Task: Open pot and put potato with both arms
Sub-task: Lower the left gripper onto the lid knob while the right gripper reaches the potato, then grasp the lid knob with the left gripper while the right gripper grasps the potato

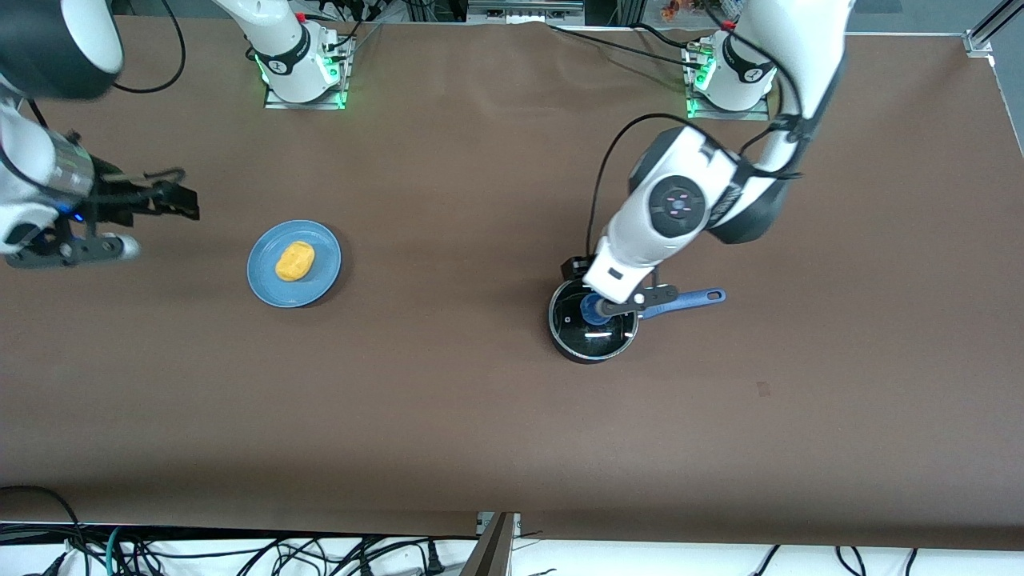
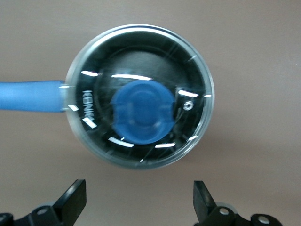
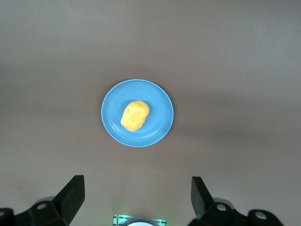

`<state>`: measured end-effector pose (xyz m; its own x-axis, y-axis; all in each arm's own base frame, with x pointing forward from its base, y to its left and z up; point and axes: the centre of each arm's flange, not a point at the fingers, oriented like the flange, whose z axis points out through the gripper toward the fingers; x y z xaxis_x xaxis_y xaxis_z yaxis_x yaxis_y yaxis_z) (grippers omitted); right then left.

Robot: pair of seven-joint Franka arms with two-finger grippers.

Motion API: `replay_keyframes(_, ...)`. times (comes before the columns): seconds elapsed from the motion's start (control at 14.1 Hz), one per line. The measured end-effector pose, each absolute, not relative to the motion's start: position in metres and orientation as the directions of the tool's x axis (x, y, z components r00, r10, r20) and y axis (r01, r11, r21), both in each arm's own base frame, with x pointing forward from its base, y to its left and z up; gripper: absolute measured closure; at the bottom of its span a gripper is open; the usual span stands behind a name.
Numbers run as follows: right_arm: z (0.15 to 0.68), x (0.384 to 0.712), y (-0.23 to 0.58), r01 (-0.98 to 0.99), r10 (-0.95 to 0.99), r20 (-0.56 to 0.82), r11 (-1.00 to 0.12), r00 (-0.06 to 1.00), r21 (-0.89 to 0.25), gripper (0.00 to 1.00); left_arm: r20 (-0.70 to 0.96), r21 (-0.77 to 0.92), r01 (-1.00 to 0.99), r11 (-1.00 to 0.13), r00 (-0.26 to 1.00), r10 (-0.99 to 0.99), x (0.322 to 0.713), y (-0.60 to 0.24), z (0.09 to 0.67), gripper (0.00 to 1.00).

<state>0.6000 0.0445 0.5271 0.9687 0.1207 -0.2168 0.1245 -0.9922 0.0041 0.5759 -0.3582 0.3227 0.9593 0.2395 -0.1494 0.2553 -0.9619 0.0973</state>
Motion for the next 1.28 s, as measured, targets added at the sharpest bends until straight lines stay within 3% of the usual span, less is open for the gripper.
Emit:
replay_keyframes(0.5, 0.469, 0.624, 0.046, 0.107, 0.102, -0.253, -0.994, 0.962, 0.004, 0.0, -0.085, 0.059, 0.22, -0.974, 0.973, 0.215, 0.588, -0.357, 0.295, 0.0)
replay_keyframes(0.78, 0.423, 0.632, 0.052, -0.086, -0.098, -0.272, -0.995, 0.957, 0.057, 0.0, -0.07, 0.068, 0.262, -0.963, 0.964, 0.258, 0.598, -0.358, 0.299, 0.0)
replay_keyframes(1.06, 0.337, 0.616, 0.07, -0.215, -0.238, -0.304, -0.971, 0.922, 0.108, 0.0, -0.08, 0.051, 0.273, -0.961, 0.96, 0.268, 0.602, -0.355, 0.283, 0.0)
replay_keyframes(1.28, 0.304, 0.6, 0.073, -0.266, -0.296, -0.317, -0.954, 0.901, 0.135, 0.0, -0.076, 0.042, 0.271, -0.962, 0.96, 0.268, 0.603, -0.352, 0.28, 0.02)
